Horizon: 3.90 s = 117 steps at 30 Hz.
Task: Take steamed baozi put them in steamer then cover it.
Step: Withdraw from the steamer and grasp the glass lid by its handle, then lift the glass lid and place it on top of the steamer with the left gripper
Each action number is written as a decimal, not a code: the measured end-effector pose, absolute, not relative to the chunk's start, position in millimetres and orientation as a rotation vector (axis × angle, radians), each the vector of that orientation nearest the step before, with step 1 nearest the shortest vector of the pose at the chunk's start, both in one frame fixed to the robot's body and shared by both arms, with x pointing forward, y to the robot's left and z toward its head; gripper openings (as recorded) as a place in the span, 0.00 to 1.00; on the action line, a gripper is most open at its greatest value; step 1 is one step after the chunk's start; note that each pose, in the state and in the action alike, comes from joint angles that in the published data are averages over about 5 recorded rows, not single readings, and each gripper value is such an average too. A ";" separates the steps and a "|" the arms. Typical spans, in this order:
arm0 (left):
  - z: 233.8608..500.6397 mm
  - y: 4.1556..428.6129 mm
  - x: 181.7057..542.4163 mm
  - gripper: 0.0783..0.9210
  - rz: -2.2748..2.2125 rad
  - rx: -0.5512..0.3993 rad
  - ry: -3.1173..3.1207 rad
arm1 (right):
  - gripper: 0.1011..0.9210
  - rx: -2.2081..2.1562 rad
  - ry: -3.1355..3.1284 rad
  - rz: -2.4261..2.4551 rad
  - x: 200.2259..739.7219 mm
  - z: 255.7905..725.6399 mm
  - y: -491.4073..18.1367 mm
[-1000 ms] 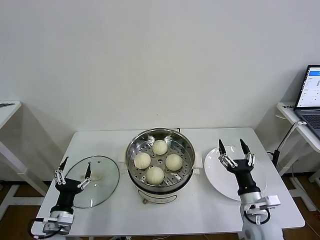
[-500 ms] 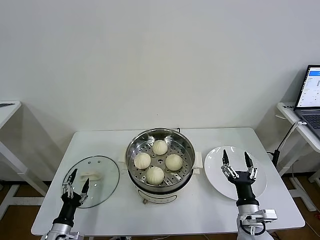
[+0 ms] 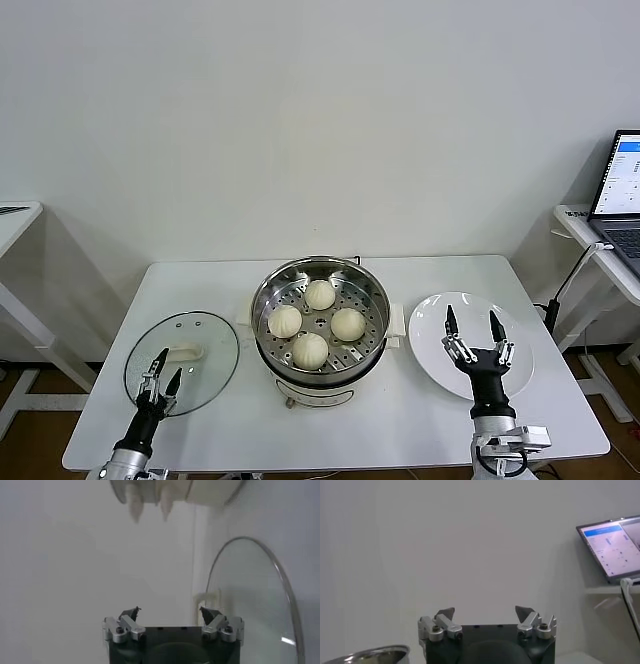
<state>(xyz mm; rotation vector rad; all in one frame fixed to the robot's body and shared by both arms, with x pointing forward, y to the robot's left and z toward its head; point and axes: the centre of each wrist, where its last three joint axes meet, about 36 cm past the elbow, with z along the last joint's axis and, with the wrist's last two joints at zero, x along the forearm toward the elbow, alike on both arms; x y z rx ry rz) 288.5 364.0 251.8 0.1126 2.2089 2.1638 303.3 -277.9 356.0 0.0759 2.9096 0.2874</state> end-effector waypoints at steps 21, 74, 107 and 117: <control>244.2 359.9 336.3 0.88 2.239 0.056 2.166 | 0.88 0.081 2.919 0.251 298.8 348.0 -276.7; 356.0 370.4 333.7 0.13 2.260 -0.264 2.015 | 0.88 0.061 2.893 0.226 306.0 345.5 -275.6; 491.3 135.4 343.1 0.13 2.121 -0.041 2.211 | 0.88 0.138 2.907 0.203 309.8 333.7 -284.8; 475.7 81.7 351.7 0.13 2.129 0.007 2.212 | 0.88 0.146 2.918 0.192 309.8 328.7 -285.0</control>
